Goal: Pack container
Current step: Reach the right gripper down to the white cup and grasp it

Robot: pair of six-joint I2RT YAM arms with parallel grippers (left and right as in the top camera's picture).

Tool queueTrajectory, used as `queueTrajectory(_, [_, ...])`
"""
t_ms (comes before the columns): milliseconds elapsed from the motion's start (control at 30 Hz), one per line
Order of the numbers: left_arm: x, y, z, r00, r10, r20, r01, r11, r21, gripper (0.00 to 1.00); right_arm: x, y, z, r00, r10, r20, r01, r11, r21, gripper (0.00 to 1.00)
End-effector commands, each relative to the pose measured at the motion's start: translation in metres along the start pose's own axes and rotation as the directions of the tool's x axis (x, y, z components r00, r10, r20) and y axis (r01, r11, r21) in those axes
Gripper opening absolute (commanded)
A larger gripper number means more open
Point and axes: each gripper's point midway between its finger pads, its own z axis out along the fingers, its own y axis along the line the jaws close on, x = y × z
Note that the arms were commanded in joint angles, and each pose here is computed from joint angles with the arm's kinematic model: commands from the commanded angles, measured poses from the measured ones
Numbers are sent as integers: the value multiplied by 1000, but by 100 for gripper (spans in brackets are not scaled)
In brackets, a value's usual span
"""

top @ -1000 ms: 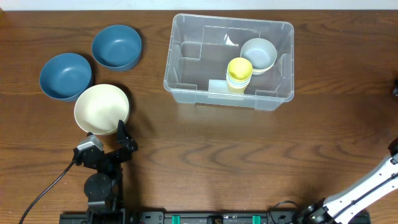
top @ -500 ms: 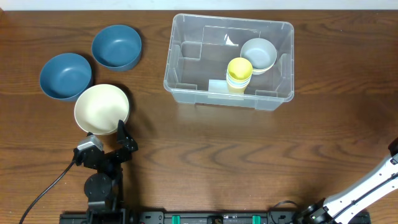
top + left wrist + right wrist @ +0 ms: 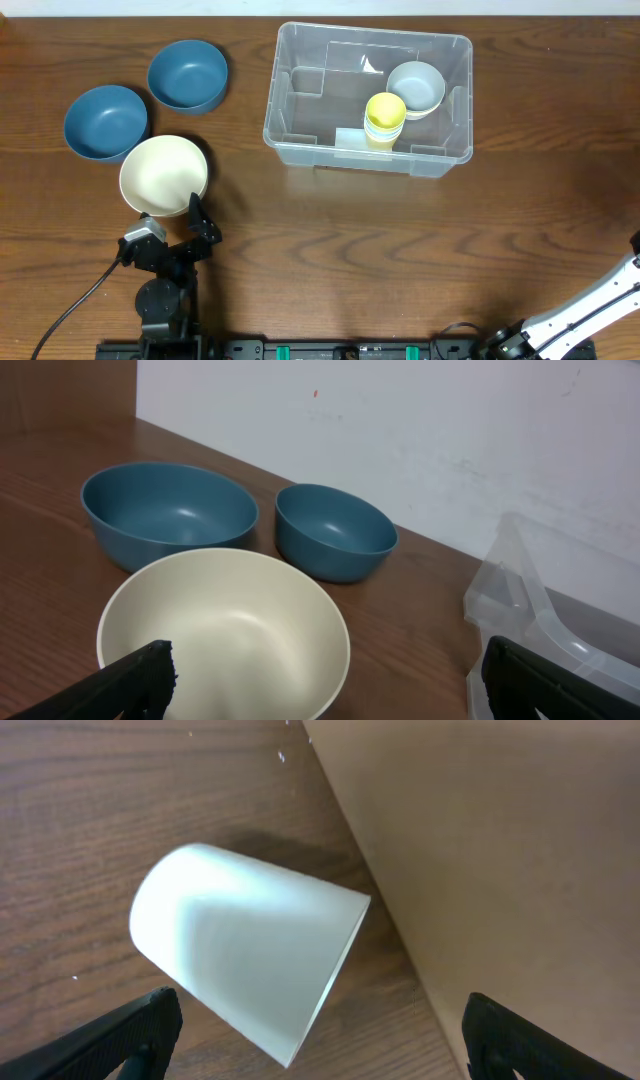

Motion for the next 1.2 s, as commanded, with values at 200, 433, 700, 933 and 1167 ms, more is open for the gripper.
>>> queueTrajectory(200, [16, 9, 1, 999, 16, -41, -17, 999, -33, 98, 20, 26, 34, 997, 72, -12, -72, 994, -87, 83])
queueTrajectory(433, [16, 9, 1, 999, 16, -41, -17, 999, -33, 98, 19, 51, 50, 987, 161, -3, -160, 976, -146, 1])
queueTrajectory(700, [16, 9, 1, 999, 16, -41, -17, 999, -33, 98, 15, 64, 53, 972, 234, -17, -233, 959, -162, 1])
queueTrajectory(933, [16, 9, 1, 999, 16, -41, -17, 999, -33, 98, -8, 116, 30, 964, 262, -48, -262, 897, -357, 1])
queueTrajectory(1167, [16, 9, 1, 999, 16, -41, -17, 999, -33, 98, -74, 191, -48, 976, 210, -56, -210, 852, -479, 1])
